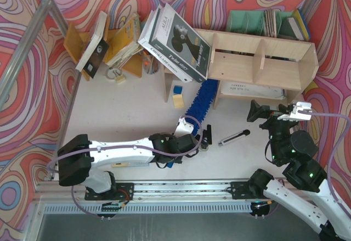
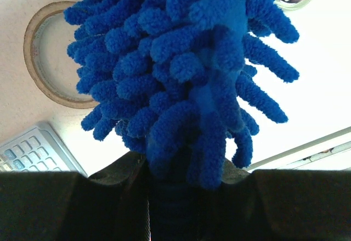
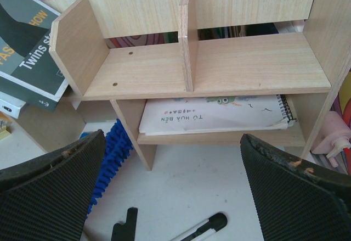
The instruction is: Dust the bookshelf with a duster
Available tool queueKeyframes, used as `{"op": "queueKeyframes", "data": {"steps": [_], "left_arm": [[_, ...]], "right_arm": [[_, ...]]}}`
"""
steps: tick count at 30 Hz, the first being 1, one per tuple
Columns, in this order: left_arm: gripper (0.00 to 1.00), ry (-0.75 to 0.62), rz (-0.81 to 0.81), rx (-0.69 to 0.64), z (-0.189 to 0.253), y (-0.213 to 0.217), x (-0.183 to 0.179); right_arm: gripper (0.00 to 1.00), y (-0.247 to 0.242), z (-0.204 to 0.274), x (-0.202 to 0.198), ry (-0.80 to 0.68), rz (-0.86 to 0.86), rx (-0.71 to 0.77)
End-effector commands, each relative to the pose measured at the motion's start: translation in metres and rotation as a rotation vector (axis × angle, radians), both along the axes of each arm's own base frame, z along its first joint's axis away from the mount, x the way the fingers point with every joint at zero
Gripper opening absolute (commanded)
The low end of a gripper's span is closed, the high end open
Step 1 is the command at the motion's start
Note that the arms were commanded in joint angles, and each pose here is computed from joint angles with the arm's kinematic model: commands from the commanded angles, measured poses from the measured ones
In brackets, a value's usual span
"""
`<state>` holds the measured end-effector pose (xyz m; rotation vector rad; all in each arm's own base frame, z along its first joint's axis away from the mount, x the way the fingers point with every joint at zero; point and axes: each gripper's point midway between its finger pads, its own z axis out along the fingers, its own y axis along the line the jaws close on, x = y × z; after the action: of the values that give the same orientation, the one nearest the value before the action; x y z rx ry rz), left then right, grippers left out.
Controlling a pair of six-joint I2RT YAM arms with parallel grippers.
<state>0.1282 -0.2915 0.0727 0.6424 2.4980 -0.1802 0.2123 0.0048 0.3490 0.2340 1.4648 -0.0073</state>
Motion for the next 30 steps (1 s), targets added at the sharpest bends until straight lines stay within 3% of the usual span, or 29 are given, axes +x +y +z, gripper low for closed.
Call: {"op": "queueKeyframes", "data": {"steps": [1,11,23,30], "left_arm": [[0.00,-0.048,0.002,-0.069,0.024,-0.010,0.007],[0.00,-0.121,0.027,-0.197,0.063,0.000,0.012],[0.00,0.076,-0.044,0.015,0.005,-0.005,-0.016],[0.00,0.072,-0.046,0.037,0.002,-0.009,-0.014]], "right_arm": [[0.99,-0.001,0.001,-0.002,-0.008,-0.001,0.006],[0.99,-0.001,0.000,-0.002,-0.008,-0.001,0.007],[0.99,0.000,0.001,0.000,-0.006,-0.001,-0.001],[0.99,0.000,0.001,0.000,-0.006,-0.001,-0.001]]}}
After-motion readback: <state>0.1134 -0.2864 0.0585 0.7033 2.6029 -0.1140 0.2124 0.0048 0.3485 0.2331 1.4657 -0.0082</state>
